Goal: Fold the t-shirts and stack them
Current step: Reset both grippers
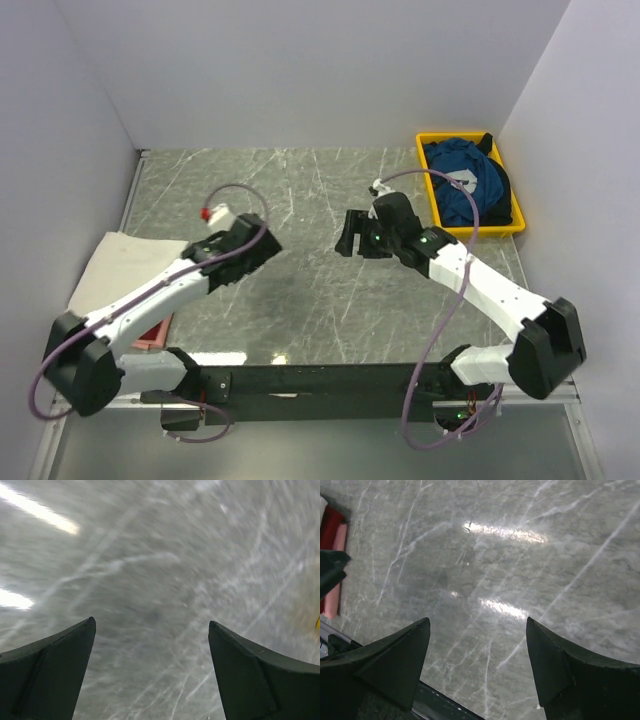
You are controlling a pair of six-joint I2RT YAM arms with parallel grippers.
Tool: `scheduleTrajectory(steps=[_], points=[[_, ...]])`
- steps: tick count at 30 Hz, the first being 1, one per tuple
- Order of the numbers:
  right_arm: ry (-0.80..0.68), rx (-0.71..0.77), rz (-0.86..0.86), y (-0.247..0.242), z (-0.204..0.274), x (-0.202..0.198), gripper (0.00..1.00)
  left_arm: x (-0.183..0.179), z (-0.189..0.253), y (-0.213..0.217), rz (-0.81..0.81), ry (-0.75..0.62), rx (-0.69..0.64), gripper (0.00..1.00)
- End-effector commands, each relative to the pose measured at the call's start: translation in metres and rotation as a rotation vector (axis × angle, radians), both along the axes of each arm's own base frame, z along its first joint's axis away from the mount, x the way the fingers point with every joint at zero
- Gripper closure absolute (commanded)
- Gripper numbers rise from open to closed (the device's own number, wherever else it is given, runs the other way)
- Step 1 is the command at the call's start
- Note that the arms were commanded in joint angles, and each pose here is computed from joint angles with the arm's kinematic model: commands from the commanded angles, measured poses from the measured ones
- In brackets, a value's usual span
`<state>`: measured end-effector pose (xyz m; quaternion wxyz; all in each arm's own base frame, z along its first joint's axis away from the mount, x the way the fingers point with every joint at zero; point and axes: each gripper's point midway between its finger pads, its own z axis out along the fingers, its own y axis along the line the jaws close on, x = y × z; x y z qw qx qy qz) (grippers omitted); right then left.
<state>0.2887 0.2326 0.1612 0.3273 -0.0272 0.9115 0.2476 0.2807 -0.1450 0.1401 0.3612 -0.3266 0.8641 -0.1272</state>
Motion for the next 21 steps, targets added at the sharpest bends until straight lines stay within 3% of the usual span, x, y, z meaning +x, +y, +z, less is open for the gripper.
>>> scheduleTrajectory(steps=[1, 8, 21], points=[[-0.088, 0.032, -0.069, -0.015, 0.021, -0.001, 0.16, 0.014, 0.024, -0.050, -0.122, -0.108, 0.020, 0.01], [-0.130, 0.039, -0.154, -0.045, 0.017, -0.023, 0.15, -0.002, 0.012, -0.107, -0.349, -0.122, -0.043, 0.00], [-0.131, 0.034, -0.201, -0.059, -0.001, -0.033, 0.13, -0.006, 0.028, -0.118, -0.462, -0.223, -0.048, 0.00]])
